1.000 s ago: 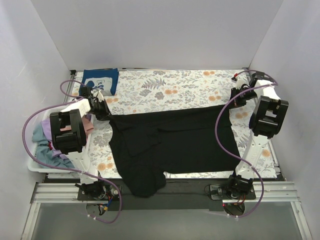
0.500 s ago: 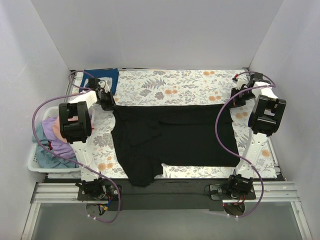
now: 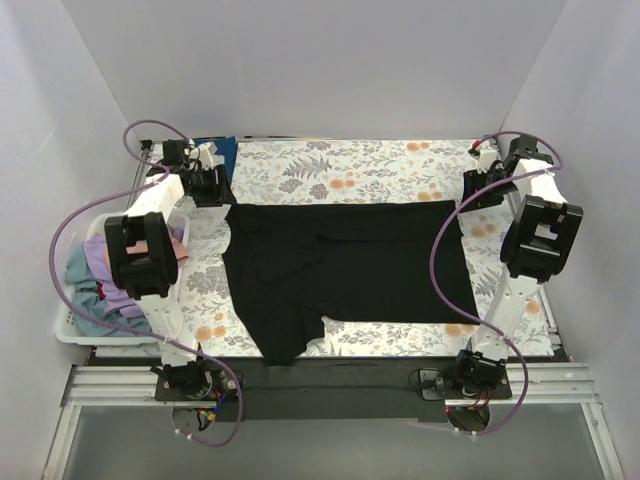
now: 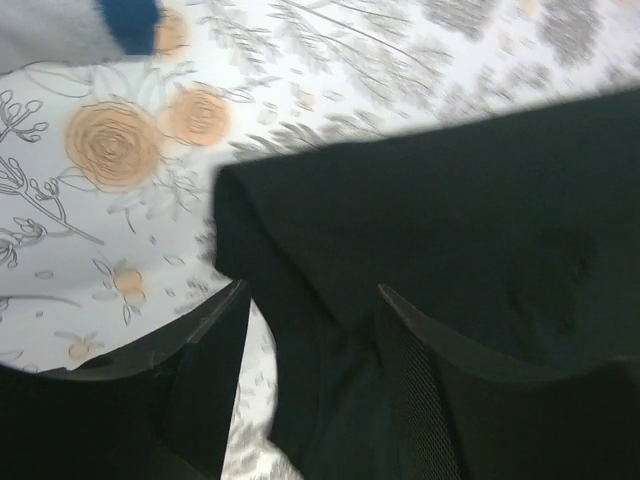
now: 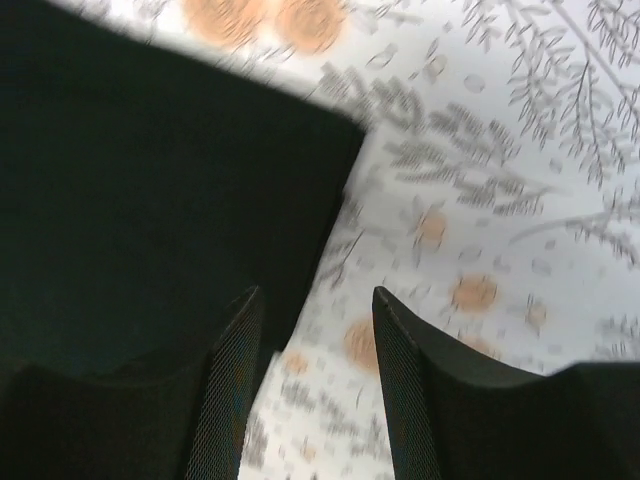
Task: Fold and stack the t-shirts
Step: Fold the tshirt
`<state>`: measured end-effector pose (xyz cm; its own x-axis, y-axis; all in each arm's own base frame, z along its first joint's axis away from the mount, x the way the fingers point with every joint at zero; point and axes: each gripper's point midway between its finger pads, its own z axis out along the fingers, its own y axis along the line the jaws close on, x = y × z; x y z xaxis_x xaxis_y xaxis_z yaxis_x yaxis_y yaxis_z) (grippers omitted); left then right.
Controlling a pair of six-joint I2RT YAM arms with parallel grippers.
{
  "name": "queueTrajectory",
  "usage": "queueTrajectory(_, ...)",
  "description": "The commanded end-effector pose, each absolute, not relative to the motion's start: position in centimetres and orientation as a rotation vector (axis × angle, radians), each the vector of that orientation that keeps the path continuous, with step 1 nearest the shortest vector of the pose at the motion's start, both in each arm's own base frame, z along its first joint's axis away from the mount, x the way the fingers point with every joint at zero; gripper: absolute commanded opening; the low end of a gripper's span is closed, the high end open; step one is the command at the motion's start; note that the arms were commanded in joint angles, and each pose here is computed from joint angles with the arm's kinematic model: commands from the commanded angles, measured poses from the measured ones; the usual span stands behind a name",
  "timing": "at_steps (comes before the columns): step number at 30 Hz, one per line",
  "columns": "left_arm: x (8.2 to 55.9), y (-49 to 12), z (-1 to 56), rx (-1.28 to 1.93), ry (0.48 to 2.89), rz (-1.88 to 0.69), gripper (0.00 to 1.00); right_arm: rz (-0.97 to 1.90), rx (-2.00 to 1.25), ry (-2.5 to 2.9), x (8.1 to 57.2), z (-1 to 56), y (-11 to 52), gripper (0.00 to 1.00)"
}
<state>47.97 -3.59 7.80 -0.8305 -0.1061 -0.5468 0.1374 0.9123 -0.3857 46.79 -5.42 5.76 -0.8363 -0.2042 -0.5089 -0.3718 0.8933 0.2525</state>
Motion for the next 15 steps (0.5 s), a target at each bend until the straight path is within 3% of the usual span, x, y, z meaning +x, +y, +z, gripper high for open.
queueTrajectory(1,43.3,-5.5,14.2,0.315,2.372,-0.638,0.52,0.381,-0.618,2.511,43.4,11.1,-5.5,0.54)
queueTrajectory(7,32.1,-9.2,14.1,0.774,2.348,-0.838,0.54,0.523,-0.928,2.549,34.0,11.7,-2.3,0.52)
queueTrajectory(11,25.3,-10.7,12.1,1.146,2.277,-0.785,0.54,0.474,-1.175,2.582,27.1,9.7,-1.4,0.54)
queueTrajectory(15,20.6,-11.3,9.4,1.314,2.304,-0.709,0.54,0.352,-1.373,2.529,22.2,8.7,-0.5,0.54)
